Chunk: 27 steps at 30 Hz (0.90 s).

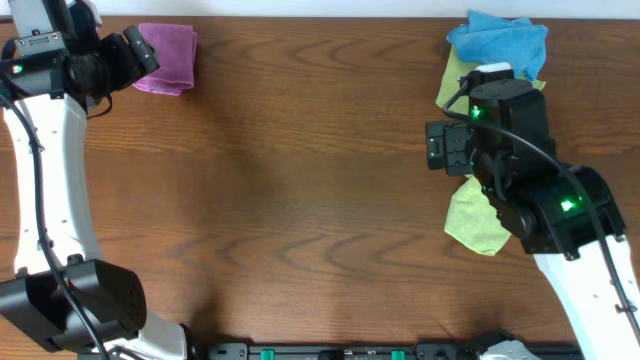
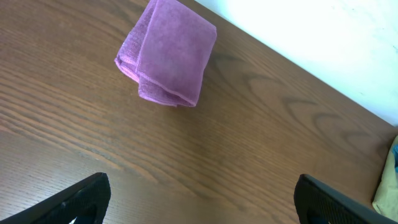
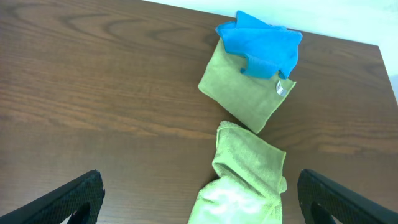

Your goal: Fold the cloth

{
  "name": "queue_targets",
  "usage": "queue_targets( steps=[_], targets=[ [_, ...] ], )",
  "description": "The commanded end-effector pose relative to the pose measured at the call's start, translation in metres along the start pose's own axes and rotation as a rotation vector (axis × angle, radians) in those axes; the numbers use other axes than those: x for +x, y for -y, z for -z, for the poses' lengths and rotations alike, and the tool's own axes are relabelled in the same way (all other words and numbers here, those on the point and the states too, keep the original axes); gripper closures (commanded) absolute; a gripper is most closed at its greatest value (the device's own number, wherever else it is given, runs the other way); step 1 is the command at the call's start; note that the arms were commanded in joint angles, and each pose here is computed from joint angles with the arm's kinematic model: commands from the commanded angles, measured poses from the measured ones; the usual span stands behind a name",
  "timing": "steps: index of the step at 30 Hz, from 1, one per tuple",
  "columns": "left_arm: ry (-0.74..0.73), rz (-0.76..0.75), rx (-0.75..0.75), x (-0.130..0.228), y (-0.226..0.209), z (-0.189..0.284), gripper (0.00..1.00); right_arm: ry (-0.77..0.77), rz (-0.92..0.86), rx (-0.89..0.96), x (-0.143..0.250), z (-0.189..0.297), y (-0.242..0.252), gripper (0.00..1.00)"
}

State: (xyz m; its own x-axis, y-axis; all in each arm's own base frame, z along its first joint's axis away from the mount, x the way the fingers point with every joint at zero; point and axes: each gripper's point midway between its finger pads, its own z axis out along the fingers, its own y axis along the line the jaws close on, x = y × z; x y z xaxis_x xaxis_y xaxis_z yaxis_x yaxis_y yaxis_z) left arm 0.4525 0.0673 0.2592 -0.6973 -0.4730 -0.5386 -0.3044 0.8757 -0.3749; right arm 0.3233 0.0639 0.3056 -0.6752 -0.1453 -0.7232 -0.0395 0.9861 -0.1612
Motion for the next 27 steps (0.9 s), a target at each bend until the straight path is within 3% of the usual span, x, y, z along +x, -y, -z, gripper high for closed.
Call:
queue_targets(
  steps=[1, 12, 20, 21, 25, 27],
  targets=[
    [0.016, 0.006, 0.009, -0.004, 0.004, 0.007, 0.04, 0.016, 0.016, 0.007, -0.004, 0.004, 0.000, 0.01],
    [0.018, 0.005, 0.001, -0.004, 0.002, 0.007, 0.05, 0.016, 0.016, 0.007, -0.004, 0.004, 0.000, 0.01],
    [0.046, 0.009, -0.191, -0.006, -0.034, 0.018, 0.05, 0.016, 0.016, 0.007, -0.004, 0.004, 0.000, 0.01],
    [0.067, -0.017, -0.177, -0.011, -0.032, 0.024, 0.05, 0.016, 0.016, 0.007, -0.004, 0.004, 0.000, 0.01],
    [0.199, -0.360, -0.074, -0.031, 0.004, 0.066, 0.05, 0.016, 0.016, 0.008, -0.004, 0.004, 0.000, 0.01],
    [0.251, -0.415, -0.061, -0.034, 0.014, 0.090, 0.05, 0.016, 0.016, 0.007, -0.004, 0.004, 0.000, 0.01]
  ],
)
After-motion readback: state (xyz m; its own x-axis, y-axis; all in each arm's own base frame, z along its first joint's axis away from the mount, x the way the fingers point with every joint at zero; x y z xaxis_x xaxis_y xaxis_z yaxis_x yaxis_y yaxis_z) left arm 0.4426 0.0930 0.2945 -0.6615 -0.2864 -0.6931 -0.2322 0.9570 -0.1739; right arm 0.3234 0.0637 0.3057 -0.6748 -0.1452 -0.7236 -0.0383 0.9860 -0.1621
